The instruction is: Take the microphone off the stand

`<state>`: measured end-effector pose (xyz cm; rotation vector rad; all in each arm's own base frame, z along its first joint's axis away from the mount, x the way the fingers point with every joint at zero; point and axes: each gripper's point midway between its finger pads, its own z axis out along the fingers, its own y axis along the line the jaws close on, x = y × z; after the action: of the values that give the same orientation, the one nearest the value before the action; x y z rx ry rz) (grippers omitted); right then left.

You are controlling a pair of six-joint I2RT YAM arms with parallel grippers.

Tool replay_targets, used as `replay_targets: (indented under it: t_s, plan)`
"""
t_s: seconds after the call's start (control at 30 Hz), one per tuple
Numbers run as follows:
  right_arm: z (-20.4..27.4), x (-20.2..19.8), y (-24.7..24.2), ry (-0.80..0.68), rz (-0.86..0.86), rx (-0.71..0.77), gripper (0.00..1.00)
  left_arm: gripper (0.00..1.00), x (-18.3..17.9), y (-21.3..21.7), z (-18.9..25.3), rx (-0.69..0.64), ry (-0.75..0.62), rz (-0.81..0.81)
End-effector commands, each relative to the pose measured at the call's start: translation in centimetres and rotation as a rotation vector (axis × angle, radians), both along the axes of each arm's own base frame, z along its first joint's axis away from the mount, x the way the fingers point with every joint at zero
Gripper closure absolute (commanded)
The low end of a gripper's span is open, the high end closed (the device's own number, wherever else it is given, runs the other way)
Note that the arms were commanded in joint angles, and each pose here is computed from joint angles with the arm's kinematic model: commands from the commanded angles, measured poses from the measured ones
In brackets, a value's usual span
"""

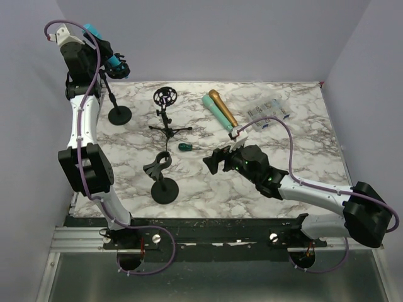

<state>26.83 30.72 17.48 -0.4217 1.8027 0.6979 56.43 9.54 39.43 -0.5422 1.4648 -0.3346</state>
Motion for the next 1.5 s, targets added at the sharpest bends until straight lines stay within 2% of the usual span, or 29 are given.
replay_targets:
  t_s: [0.0,0.13,0.3,0.53,0.7,0.83,0.93,1.2,1.33,1.47]
  plan:
    - [-0.5,0.5,-0.8,0.001,-0.037,-0.061,0.01,0.29,1.9,1.9,1.2,-0.006,-0.054,0.036]
    - [0.4,0.5,-1.1,-0.01,-0.04,-0.07,0.01,0.42,3.4,1.5,0.0,-0.05,-0.07,-0.035]
    - [0.8,0.6,-0.8,-0.007,-0.034,-0.07,0.01,0.57,3.7,0.9,0.3,-0.038,-0.112,-0.078]
    - [1.6,0.5,-0.5,0.004,-0.02,-0.074,0.01,0.76,2.5,0.8,2.8,0.041,-0.167,-0.076]
    - [2.1,0.1,-0.9,0.001,-0.016,-0.061,0.01,0.9,0.6,0.7,6.2,0.098,-0.205,-0.049]
    - [3.0,-0.4,-1.1,-0.002,-0.007,-0.042,0.01,0.92,-1.3,0.4,9.7,0.179,-0.244,-0.017]
    - [3.7,-0.7,-1.5,-0.012,-0.007,-0.026,0.01,1.0,-2.8,-0.1,12.3,0.232,-0.269,0.004]
    - [4.5,-1.5,-2.1,0.0,-0.009,-0.001,0.01,1.0,-8.6,-2.0,17.5,0.312,-0.321,0.067]
    - [4.3,-2.1,-2.6,0.018,-0.012,0.023,0.01,1.0,-13.0,-4.8,17.3,0.254,-0.339,0.009]
    - [4.6,-2.4,-3.1,0.046,-0.033,0.062,0.01,1.0,-16.8,-10.0,15.0,0.108,-0.35,-0.209]
